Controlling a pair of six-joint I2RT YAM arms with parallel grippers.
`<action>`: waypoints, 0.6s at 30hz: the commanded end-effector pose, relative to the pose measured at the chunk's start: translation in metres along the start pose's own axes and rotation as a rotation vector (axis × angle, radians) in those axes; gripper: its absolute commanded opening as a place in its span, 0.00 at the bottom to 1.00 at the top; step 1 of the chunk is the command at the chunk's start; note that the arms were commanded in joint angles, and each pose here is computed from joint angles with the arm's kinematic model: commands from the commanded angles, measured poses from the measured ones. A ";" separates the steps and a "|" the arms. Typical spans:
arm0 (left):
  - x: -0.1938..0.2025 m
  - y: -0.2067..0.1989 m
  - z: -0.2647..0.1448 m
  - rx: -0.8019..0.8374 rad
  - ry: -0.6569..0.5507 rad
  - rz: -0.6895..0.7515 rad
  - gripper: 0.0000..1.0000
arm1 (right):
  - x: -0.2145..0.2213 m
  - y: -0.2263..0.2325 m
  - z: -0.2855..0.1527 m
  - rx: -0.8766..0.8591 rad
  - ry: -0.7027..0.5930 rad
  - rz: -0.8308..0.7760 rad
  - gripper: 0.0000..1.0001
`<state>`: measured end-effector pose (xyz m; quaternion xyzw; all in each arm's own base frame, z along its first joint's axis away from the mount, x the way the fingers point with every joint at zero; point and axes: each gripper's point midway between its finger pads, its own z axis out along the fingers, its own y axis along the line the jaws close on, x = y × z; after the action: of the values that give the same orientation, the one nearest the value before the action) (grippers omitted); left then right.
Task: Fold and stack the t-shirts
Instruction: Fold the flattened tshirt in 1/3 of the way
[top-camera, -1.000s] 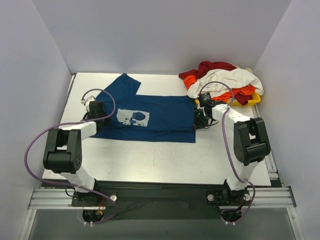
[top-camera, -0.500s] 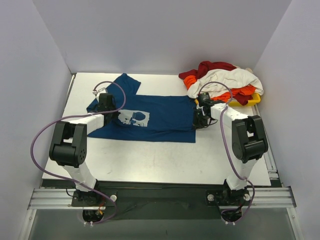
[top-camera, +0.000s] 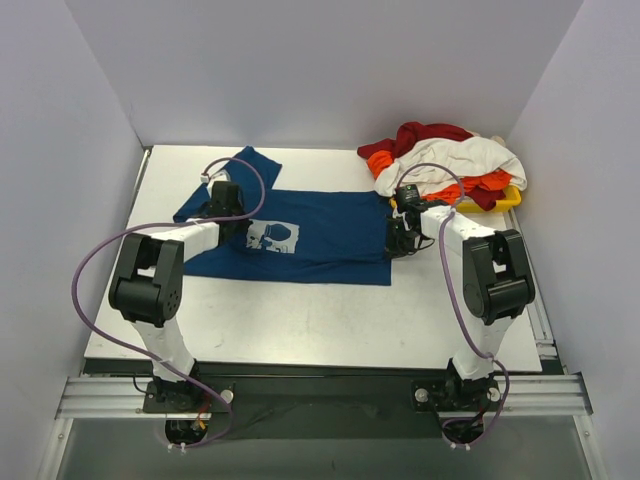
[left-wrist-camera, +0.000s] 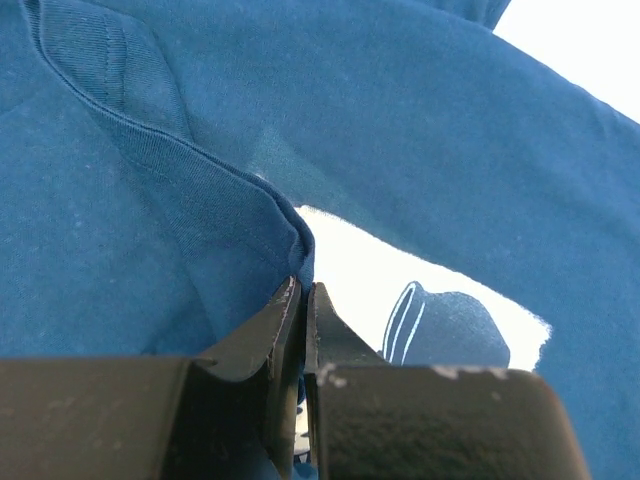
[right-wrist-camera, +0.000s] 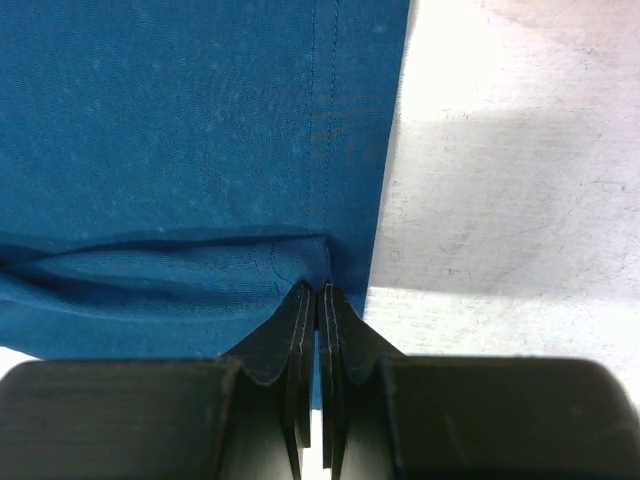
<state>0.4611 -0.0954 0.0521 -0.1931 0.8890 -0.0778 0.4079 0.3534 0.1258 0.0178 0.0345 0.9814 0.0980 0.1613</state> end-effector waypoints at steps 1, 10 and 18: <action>-0.014 -0.012 0.004 0.017 -0.028 -0.008 0.00 | -0.005 -0.002 -0.004 0.009 0.008 -0.001 0.00; -0.012 -0.027 0.009 0.042 -0.019 0.015 0.00 | -0.004 -0.003 -0.004 0.013 0.013 0.001 0.00; -0.009 -0.034 0.013 0.058 -0.009 0.021 0.00 | -0.004 -0.003 -0.005 0.014 0.011 -0.001 0.00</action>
<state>0.4731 -0.1158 0.0490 -0.1770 0.8935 -0.0881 0.4033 0.3547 0.1259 0.0190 0.0333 0.9812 0.0981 0.1629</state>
